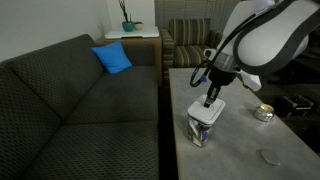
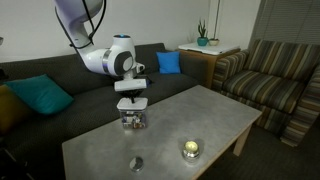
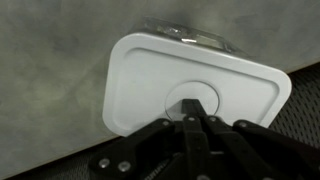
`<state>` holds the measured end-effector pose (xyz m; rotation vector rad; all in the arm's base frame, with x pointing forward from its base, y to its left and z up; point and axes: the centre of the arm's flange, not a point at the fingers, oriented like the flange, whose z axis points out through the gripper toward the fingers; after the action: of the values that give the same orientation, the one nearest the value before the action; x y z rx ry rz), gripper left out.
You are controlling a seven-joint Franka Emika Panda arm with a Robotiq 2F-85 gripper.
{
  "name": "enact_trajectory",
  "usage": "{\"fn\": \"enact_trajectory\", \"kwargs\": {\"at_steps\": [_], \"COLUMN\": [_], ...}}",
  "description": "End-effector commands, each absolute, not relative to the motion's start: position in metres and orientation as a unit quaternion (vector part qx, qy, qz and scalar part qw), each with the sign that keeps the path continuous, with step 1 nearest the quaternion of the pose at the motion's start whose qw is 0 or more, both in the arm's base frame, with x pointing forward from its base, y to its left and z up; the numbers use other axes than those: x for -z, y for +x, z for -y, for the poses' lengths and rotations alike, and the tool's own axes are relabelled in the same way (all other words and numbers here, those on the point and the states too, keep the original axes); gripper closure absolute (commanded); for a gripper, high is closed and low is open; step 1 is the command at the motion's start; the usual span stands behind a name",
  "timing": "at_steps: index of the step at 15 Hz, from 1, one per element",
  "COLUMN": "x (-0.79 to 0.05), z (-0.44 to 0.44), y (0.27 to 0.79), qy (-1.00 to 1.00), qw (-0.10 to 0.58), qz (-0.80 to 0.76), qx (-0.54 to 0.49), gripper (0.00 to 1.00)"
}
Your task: Place the lid on the container then push the button
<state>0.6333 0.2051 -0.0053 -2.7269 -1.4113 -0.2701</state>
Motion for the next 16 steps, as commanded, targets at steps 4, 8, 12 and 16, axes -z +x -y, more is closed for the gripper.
{"fn": "enact_trajectory", "kwargs": {"at_steps": [4, 8, 12, 16], "x": [0.055, 0.02, -0.021, -0.037], "z": [-0.212, -0.212, -0.212, -0.215], "y": [0.649, 0.641, 0.621, 0.612], "qy": [-0.885, -0.885, -0.863, -0.841], "qw": [0.056, 0.034, 0.035, 0.039], "qz": [0.459, 0.463, 0.502, 0.538], "qx": [0.046, 0.032, 0.048, 0.055], "gripper": [1.0, 1.0, 1.0, 1.0]}}
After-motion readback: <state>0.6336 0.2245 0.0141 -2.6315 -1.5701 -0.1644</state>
